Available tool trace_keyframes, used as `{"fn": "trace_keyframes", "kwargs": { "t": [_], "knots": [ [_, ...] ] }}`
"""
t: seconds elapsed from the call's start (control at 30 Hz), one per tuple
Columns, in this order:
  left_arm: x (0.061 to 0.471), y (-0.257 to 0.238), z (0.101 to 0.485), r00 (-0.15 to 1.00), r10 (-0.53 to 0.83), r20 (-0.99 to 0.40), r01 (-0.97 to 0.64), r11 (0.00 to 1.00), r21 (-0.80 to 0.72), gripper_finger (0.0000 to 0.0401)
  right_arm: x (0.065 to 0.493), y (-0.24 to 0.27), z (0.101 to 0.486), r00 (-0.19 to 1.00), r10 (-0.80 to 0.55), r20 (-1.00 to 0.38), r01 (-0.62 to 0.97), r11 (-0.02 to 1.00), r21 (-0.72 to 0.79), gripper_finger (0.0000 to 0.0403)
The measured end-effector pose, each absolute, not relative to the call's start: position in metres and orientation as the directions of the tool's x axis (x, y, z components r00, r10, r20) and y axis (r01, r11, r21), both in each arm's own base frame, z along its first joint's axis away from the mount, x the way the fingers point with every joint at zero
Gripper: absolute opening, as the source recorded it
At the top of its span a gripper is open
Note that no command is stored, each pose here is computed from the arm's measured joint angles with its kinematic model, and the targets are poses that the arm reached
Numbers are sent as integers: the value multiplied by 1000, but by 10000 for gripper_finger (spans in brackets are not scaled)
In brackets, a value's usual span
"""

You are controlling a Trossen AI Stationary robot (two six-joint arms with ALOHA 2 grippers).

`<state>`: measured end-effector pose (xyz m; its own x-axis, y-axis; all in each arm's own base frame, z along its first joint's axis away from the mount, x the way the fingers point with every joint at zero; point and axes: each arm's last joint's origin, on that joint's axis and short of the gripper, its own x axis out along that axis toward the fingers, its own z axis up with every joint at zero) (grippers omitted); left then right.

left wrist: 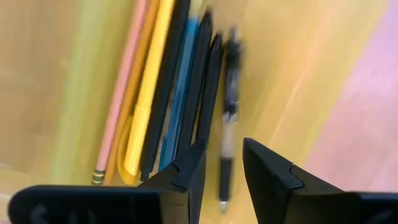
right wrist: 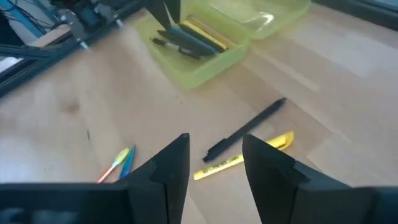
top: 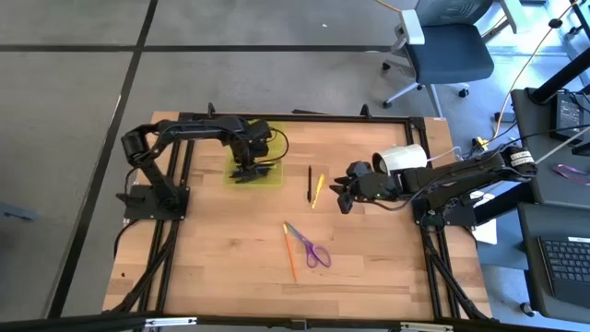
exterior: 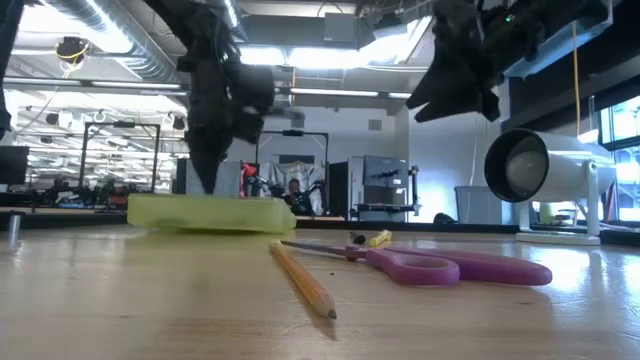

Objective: Pick & place school supplies into a supply box
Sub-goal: Put the black pen into the yellow supply box

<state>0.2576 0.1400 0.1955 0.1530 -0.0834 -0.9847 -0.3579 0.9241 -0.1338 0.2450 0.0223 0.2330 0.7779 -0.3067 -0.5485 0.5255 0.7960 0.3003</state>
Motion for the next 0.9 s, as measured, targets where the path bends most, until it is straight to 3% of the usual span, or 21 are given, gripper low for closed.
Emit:
{"fn": "trace_keyframes", "kwargs": {
  "t": [0.23,0.4,0.73,0.9],
  "knots": [
    [248,131,249,425,-5,-905,-369,912,-178,99,261,12,220,784,-220,-580,483,802,350,152],
    [244,118,275,544,42,-838,-425,875,-231,96,266,6,207,749,-222,-624,499,809,311,152],
    [280,88,287,724,27,-689,-364,863,-350,95,259,6,200,687,-162,-708,466,846,259,152],
    [313,73,289,846,4,-534,-257,880,-400,87,249,9,191,581,-120,-805,507,827,242,152]
  ]
}}
